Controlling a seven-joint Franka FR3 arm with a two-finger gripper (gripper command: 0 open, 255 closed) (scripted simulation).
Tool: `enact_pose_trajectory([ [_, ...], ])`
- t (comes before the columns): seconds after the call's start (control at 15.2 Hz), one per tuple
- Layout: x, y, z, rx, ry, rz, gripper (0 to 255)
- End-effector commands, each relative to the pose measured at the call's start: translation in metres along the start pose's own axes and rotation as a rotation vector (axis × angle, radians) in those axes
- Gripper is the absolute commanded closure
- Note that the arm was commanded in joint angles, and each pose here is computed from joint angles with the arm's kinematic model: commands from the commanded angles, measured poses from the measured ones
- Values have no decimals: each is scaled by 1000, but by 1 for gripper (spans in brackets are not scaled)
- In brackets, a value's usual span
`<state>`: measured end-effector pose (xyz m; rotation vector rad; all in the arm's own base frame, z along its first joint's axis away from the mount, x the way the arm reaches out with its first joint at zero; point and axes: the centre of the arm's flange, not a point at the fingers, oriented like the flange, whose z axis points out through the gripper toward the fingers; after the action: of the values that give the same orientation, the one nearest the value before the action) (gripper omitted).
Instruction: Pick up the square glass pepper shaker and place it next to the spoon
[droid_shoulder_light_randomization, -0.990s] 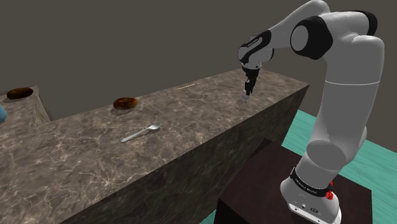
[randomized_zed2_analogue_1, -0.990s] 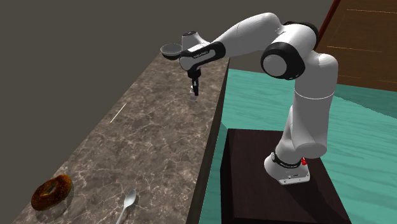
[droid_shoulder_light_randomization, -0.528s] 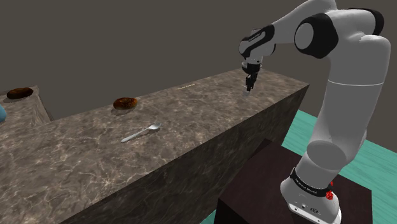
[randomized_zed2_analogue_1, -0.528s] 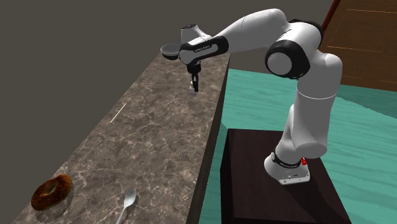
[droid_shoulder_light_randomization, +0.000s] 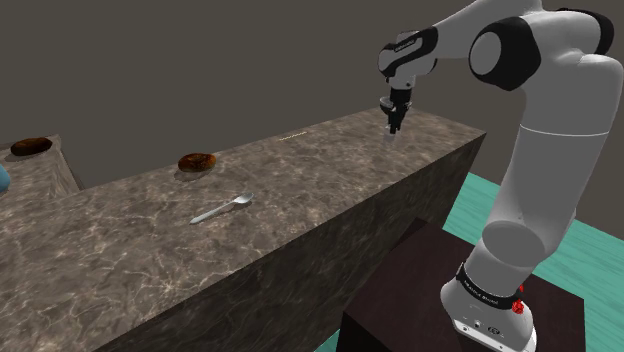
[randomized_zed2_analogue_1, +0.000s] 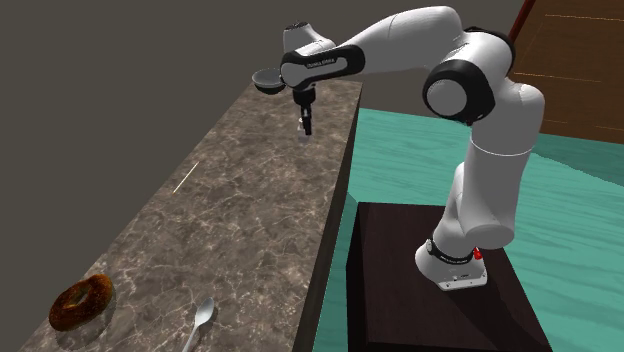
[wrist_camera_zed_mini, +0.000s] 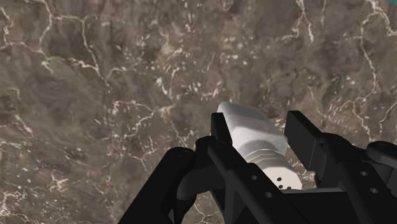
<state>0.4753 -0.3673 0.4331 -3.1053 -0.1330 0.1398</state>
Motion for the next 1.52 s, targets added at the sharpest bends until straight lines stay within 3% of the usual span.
enact_pose_trajectory([
  [0.0,-2,0,-10,0,0,0,255],
  [1.06,-10,-2,-90,0,0,0,255],
  [1.45,30,-71,-92,0,0,0,255],
])
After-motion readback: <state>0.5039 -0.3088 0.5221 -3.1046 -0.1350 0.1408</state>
